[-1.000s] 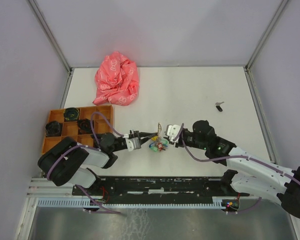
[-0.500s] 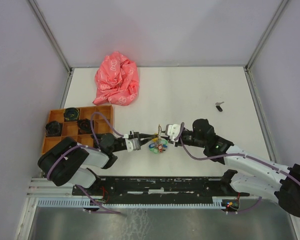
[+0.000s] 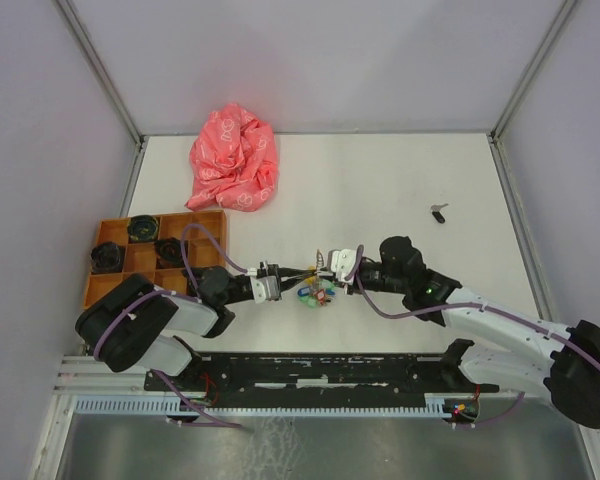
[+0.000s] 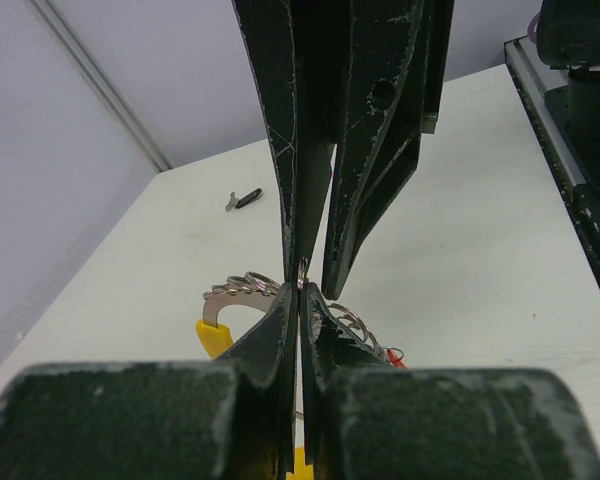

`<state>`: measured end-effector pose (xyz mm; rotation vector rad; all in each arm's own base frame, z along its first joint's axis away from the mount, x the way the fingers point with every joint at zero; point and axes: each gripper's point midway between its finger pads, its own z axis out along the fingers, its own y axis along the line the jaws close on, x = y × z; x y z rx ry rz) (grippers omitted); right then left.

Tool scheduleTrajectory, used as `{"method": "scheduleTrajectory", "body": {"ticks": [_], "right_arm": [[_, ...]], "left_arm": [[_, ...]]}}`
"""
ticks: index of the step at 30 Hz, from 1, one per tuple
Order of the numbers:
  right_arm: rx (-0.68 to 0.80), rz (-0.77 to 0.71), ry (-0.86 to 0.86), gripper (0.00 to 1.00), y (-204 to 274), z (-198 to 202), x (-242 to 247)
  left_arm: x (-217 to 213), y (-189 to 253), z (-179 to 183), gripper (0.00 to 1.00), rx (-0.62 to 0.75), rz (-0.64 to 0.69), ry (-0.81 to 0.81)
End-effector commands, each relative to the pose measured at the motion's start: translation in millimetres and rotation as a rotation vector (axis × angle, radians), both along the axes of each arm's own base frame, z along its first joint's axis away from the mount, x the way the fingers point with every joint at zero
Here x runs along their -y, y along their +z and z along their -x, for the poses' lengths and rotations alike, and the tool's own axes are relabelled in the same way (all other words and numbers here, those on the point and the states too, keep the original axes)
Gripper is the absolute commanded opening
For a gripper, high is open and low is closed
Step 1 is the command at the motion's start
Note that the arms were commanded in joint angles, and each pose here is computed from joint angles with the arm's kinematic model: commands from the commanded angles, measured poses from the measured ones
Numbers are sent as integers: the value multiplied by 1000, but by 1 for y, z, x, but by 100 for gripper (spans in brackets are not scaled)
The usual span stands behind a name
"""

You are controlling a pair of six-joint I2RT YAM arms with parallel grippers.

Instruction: Put the keys on the keyring

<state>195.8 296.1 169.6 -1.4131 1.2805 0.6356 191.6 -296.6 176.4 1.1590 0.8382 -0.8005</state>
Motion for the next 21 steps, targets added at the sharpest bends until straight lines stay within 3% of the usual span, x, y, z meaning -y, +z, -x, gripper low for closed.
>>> {"method": "scheduleTrajectory", "body": {"ticks": [1,8,14,21], "right_arm": [[41,-67,26,24,30,-5,-11],[42,-74,36,18,34,-5,-13],[25,-32,43,1,33,-4,-10],[-66,207,-14,1,31,-8,12]], "left_arm": [[-5,60,12,3,191,165,-30],[-5,60,13,3,189,165,-38],[-6,60,13,3,182,167,-31],[-3,44,2,22,133,120,3]]}}
